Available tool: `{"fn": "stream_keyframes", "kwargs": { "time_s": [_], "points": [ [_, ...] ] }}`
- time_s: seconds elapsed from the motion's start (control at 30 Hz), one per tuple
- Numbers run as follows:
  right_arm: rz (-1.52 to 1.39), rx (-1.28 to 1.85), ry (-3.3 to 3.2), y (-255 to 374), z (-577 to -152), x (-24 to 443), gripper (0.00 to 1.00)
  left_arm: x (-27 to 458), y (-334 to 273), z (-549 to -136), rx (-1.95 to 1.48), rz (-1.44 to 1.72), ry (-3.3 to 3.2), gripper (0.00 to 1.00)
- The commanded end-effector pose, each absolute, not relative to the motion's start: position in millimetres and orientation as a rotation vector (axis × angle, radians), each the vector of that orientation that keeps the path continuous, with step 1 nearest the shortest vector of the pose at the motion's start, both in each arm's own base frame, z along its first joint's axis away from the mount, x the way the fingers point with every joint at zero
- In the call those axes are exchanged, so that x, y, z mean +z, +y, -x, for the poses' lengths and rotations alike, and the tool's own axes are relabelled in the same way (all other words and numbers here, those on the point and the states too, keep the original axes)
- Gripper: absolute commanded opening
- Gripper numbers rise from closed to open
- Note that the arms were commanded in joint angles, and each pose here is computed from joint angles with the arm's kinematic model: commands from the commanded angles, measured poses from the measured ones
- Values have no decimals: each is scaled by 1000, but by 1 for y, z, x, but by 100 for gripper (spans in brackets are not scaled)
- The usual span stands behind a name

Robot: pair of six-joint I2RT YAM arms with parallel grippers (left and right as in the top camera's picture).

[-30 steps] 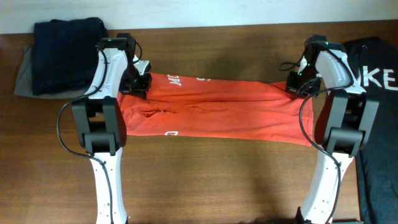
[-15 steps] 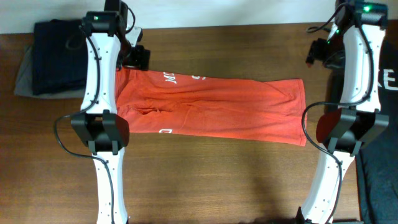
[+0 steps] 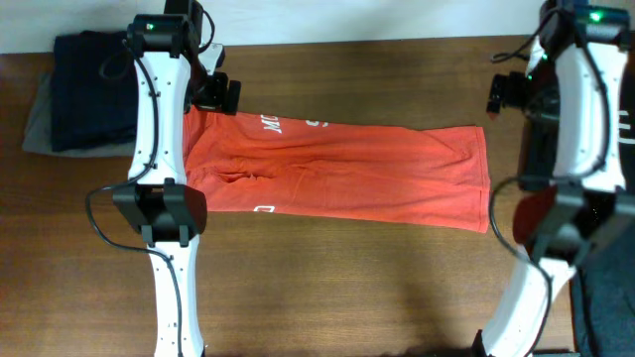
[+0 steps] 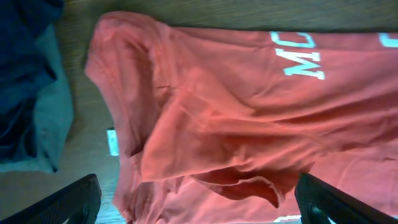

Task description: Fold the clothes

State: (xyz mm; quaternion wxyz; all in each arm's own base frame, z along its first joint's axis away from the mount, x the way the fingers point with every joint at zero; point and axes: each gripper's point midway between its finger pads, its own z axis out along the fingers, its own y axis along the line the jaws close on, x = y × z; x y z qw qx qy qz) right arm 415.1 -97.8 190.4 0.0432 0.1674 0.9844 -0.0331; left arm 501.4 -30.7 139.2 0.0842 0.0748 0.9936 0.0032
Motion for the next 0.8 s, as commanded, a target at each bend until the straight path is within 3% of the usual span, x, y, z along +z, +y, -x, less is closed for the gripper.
{"fn": "stream_keyframes", "kwargs": {
  "time_s": [0.0, 0.2, 0.4, 0.43, 0.5, 0.53, 0.57, 0.63, 0.77],
  "points": [
    [-492, -97, 2864, -87, -370, 264, 99, 154, 17, -502, 294, 57, 2923, 99],
    [-542, -206, 2893, -94, -320, 267, 99, 155, 47, -501, 322, 239, 2908, 99],
    [-466, -77, 2980, -109, -327, 213, 100, 153, 50, -500, 241, 269, 2918, 99],
    [-402, -25, 2993, -109, -329, 203, 97, 153, 50, -500, 241, 269, 2918, 99],
    [-260, 53, 3016, -114, -331, 181, 81, 153, 49, -500, 240, 269, 2918, 99],
    [-239, 74, 3013, -118, -333, 173, 78, 153, 49, -500, 239, 267, 2918, 99],
    [-265, 107, 2994, -123, -337, 165, 81, 153, 49, -500, 239, 267, 2919, 99],
    [-319, 253, 2921, -128, -350, 151, 99, 153, 48, -500, 239, 265, 2919, 99],
    [-338, 435, 2864, -138, -357, 134, 99, 153, 45, -500, 225, 261, 2921, 99]
  ]
}}
